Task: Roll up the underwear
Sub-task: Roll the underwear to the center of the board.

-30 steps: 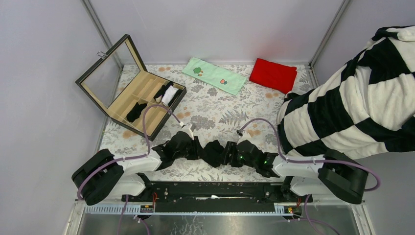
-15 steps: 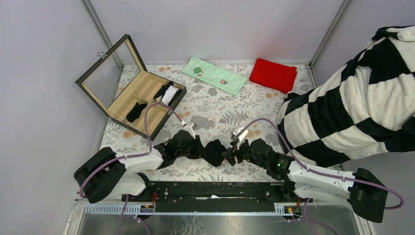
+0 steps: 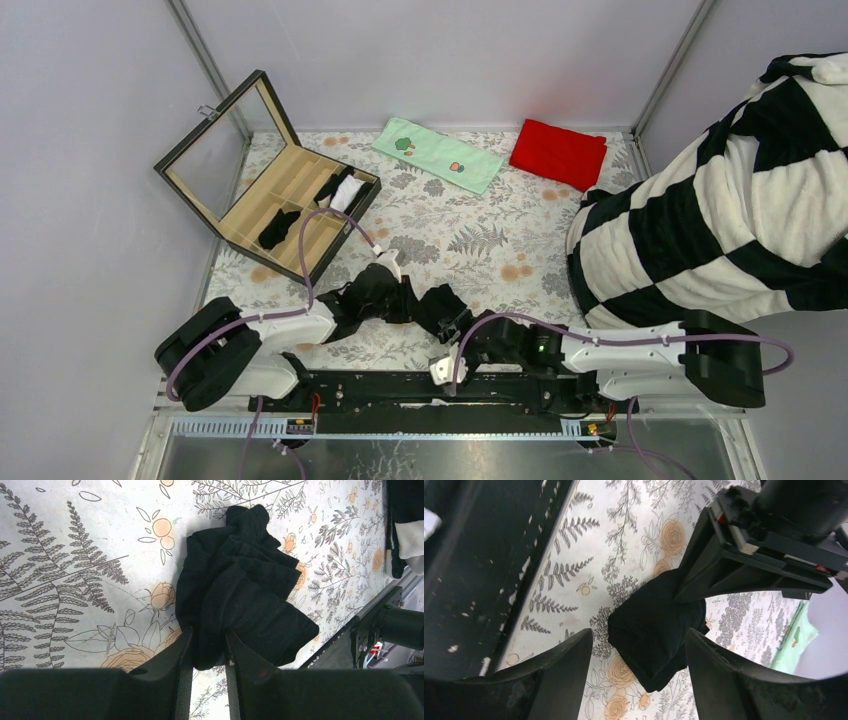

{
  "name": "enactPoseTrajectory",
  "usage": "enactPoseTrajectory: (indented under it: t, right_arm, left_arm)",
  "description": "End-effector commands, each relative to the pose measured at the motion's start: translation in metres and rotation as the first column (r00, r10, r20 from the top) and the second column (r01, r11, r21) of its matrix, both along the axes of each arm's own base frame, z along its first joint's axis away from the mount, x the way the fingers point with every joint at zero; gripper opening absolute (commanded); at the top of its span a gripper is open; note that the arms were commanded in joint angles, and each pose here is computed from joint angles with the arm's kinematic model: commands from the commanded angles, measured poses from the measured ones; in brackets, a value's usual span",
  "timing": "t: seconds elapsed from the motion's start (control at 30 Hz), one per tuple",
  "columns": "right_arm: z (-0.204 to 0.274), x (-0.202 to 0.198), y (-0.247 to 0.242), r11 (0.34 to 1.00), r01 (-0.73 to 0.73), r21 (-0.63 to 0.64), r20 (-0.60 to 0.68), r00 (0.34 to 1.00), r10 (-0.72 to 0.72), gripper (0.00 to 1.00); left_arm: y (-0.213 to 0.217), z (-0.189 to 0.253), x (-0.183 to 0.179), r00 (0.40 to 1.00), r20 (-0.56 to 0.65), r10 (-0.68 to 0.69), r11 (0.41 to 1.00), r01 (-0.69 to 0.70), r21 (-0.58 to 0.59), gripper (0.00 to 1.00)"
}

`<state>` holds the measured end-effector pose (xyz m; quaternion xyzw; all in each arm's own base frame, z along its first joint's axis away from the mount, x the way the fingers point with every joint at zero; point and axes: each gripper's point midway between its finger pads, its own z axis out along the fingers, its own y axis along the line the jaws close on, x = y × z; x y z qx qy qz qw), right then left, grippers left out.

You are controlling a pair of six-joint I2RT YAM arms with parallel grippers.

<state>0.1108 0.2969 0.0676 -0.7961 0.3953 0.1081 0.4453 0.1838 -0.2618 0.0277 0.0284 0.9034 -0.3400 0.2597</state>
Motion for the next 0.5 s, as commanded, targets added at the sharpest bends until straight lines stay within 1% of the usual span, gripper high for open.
enactPoseTrajectory:
  t: [0.0, 0.2, 0.37, 0.47]
  right_arm:
    - [-0.003, 0.018, 0.000, 0.993, -0.059, -0.098, 0.214, 0.974, 0.079, 0.74]
    - [-0.023, 0.033, -0.005, 0.979, -0.040, -0.199, 0.324, 0.940, 0.104, 0.75]
    - [-0.039, 0.039, -0.009, 0.971, -0.012, -0.240, 0.353, 0.930, 0.099, 0.75]
    - [-0.043, 0.044, -0.010, 0.972, 0.027, -0.233, 0.367, 0.928, 0.062, 0.71]
  left_arm:
    - [0.007, -0.011, -0.003, 1.000, -0.023, -0.002, 0.999, 0.003, 0.046, 0.31]
    - [0.008, -0.013, -0.005, 1.000, -0.025, -0.010, 0.998, 0.011, 0.054, 0.31]
    - [0.008, -0.012, -0.005, 1.000, -0.026, -0.009, 0.999, 0.011, 0.049, 0.31]
    - [0.007, -0.012, -0.005, 1.000, -0.026, -0.009, 0.999, 0.010, 0.048, 0.30]
